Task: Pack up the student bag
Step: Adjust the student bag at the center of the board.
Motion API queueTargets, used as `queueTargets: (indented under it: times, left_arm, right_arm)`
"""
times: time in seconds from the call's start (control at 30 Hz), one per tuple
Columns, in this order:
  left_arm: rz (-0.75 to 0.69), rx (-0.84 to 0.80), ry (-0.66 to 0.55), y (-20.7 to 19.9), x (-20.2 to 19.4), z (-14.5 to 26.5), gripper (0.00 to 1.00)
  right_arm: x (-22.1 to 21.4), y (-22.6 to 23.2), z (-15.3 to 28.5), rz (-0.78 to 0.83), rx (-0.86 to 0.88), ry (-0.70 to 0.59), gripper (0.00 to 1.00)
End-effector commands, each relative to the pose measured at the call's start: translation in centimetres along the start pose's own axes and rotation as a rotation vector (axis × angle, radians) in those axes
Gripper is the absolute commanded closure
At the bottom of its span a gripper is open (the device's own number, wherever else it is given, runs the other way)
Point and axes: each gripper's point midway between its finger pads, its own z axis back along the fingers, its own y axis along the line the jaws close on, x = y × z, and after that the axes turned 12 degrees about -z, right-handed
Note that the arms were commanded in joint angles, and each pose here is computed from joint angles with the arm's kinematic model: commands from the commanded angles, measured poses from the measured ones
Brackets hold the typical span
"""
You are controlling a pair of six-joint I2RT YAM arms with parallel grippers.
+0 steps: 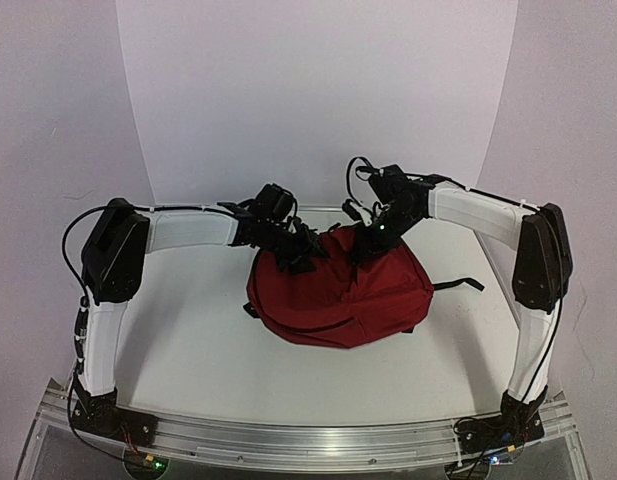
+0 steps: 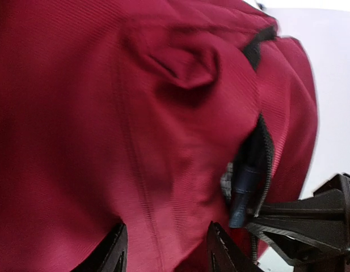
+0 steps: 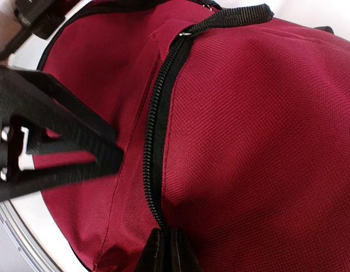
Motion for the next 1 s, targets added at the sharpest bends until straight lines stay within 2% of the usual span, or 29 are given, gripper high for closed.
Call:
queueTargets:
  times: [0.0, 0.27, 0.4, 0.5, 0.77, 0.83, 0.97]
  left_arm:
    - [-0.06, 0.14, -0.025, 0.0, 1.2, 2.1, 0.53]
    - [-0.101, 0.178, -0.014, -1.3, 2.7, 0.0, 0.47]
    - [-0.099, 0.259, 0.027, 0.1, 2.1, -1.2, 0.49]
    - [-0.106, 0.338, 0.042, 1.3, 1.4, -1.8, 0.55]
    - [-0.141, 0.499, 0.129, 4.3, -1.1, -2.8, 0.56]
    - [-0.146, 0.516, 0.163, 5.0, -2.0, -2.9, 0.62]
    - [-0.162, 0.559, 0.209, 5.9, -3.2, -2.2, 0.89]
  right_arm:
    - [0.0, -0.7, -0.4, -0.04, -0.028, 0.008, 0.95]
    - [0.8, -1.4, 0.0, -0.085, -0.055, -0.027, 0.99]
    - [1.0, -1.7, 0.0, -0.103, -0.061, -0.037, 1.0]
    - [1.0, -2.2, -0.1, -0.115, -0.074, -0.041, 1.0]
    - [1.1, -2.8, -0.3, -0.142, -0.088, -0.051, 1.0]
    - [1.0, -2.9, -0.4, -0.143, -0.089, -0.049, 0.99]
    - [0.8, -3.0, -0.6, -0.142, -0.089, -0.041, 0.99]
